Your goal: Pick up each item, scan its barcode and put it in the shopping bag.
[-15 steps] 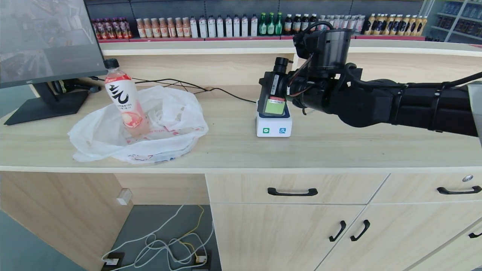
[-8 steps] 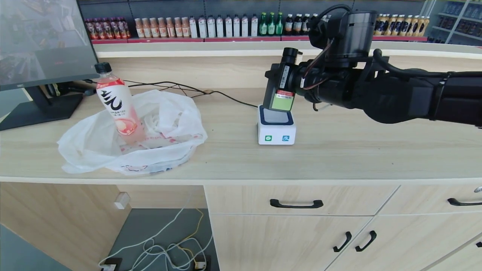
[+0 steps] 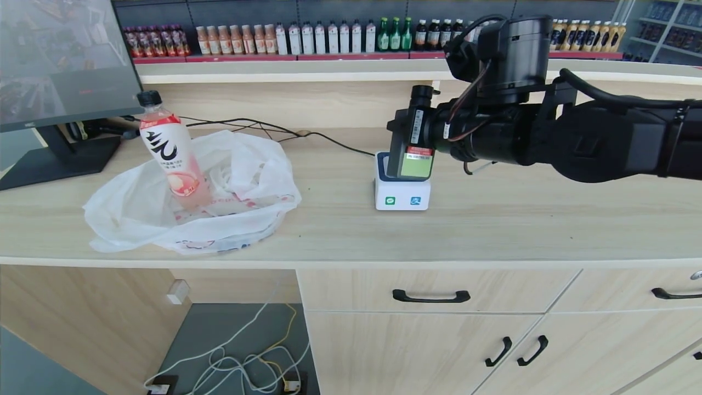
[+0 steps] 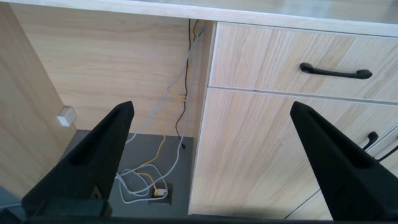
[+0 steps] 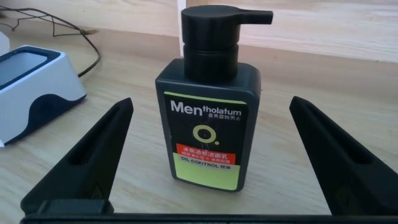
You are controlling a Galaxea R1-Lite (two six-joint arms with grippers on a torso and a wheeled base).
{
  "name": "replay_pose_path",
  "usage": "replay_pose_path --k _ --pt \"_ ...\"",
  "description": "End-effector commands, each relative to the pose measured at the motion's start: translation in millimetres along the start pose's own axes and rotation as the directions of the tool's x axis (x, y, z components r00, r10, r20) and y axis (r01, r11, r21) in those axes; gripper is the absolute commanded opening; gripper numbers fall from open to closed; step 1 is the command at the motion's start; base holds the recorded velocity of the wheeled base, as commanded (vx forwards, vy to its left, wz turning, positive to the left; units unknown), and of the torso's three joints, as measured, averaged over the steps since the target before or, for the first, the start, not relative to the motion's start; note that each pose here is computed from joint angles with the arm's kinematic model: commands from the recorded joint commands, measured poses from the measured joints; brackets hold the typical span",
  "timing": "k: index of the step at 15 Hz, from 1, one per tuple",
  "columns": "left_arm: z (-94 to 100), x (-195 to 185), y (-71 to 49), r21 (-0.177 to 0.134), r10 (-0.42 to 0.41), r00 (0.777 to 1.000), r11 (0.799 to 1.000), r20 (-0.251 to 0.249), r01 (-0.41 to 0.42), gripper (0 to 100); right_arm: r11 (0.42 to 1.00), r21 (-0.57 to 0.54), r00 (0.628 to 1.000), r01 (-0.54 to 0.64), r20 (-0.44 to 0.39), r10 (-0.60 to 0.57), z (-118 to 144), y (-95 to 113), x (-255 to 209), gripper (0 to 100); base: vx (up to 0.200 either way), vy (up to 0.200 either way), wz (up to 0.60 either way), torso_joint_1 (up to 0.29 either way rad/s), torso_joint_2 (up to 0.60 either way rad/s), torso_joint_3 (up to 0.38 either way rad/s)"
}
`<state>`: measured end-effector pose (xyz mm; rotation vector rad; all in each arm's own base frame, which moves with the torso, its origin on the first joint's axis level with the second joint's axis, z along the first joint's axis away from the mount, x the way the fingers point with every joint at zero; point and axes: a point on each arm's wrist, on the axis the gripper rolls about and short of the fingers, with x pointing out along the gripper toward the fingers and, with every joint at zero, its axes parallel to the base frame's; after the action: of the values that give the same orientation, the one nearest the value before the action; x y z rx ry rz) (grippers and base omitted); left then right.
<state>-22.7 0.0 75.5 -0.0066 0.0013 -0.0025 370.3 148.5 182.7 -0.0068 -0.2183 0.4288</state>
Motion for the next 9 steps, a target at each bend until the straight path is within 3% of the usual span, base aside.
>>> replay_pose_path --k 1,9 --pt "0.0 0 0.0 -0.001 -0.001 1.000 1.000 0.000 0.001 100 1.000 -0.001 1.000 -0.017 0.007 0.017 1 7 3 100 0.000 0.000 0.00 0.000 0.00 0.000" --pt "0.0 0 0.0 -0.001 -0.001 1.000 1.000 0.000 0.001 100 1.000 -0.003 1.000 -0.016 0.009 0.016 -5 15 15 100 0.000 0.000 0.00 0.000 0.00 0.000"
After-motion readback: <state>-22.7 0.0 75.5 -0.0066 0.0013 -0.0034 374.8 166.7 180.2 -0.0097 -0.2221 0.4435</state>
